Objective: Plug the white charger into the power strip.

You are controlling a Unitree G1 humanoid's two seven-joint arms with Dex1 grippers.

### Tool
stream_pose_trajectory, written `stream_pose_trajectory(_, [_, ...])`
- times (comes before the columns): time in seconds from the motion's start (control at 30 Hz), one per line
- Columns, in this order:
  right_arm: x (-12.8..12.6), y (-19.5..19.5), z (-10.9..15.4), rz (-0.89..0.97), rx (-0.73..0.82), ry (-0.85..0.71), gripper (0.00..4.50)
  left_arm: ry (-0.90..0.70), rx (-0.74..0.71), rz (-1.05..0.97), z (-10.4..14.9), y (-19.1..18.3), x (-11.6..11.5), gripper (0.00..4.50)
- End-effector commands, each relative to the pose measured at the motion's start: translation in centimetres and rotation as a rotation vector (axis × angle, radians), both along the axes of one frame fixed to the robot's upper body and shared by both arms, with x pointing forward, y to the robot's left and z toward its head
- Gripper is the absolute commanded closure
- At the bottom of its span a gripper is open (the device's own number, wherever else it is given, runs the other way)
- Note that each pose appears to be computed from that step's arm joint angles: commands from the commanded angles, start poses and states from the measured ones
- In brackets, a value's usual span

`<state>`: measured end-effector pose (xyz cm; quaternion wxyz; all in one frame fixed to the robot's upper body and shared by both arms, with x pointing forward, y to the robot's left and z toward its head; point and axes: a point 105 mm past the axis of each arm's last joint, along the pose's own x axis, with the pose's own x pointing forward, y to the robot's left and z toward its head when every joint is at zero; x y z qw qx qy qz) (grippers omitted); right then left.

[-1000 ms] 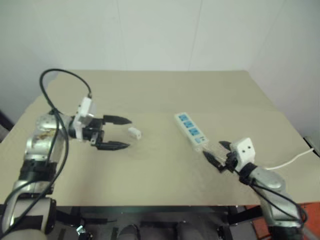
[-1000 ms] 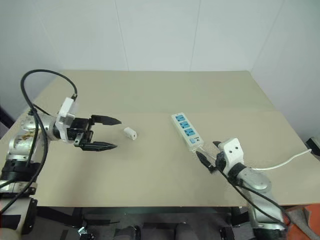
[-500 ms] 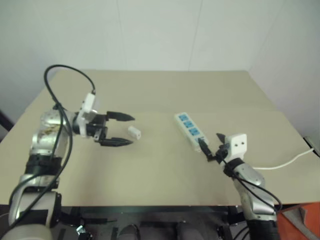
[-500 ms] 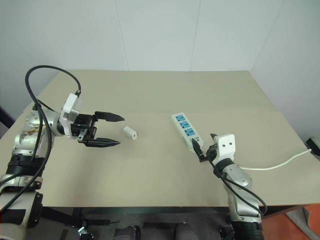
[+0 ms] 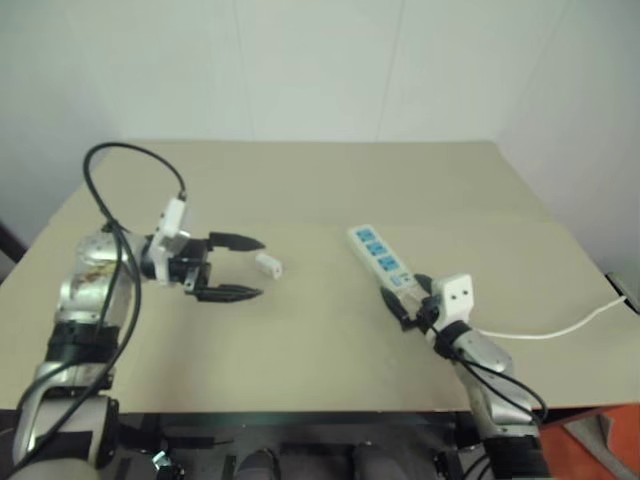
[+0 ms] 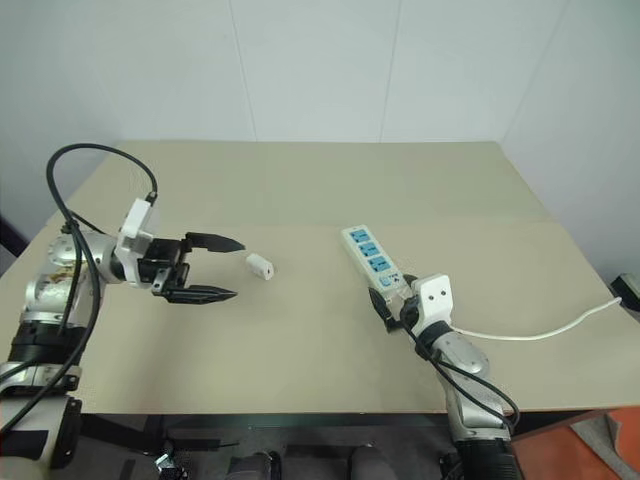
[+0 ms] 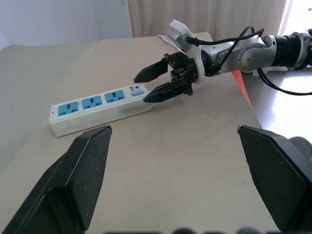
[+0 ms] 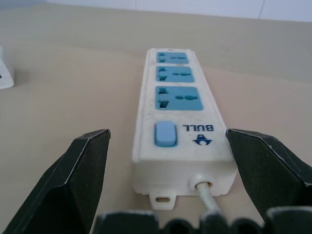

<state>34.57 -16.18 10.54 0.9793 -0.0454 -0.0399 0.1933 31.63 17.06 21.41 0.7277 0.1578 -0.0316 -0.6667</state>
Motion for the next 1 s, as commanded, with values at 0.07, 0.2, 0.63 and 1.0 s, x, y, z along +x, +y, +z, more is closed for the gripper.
stream_pose_trajectory(0.07, [0.4,0.1,0.4,0.0,-0.016,-0.042,0.05,-0.067,-0.005,0.005,1.6,0.4,-0.3,0.0])
stream_pose_trajectory(0.2, [1.0,0.0,0.3,-0.002,-0.003,-0.039,0.05,-0.071,-0.004,0.001,1.7,0.4,-0.2,0.0])
stream_pose_trajectory(0.63, [2.0,0.9,-1.5,0.051,0.028,-0.001,0.43,-0.089,-0.001,0.003,2.2,0.6,-0.3,0.0])
stream_pose_trajectory(1.0, [2.1,0.0,-2.7,0.117,-0.088,0.028,1.1,-0.134,0.117,-0.053,1.4,-1.8,0.7,0.0])
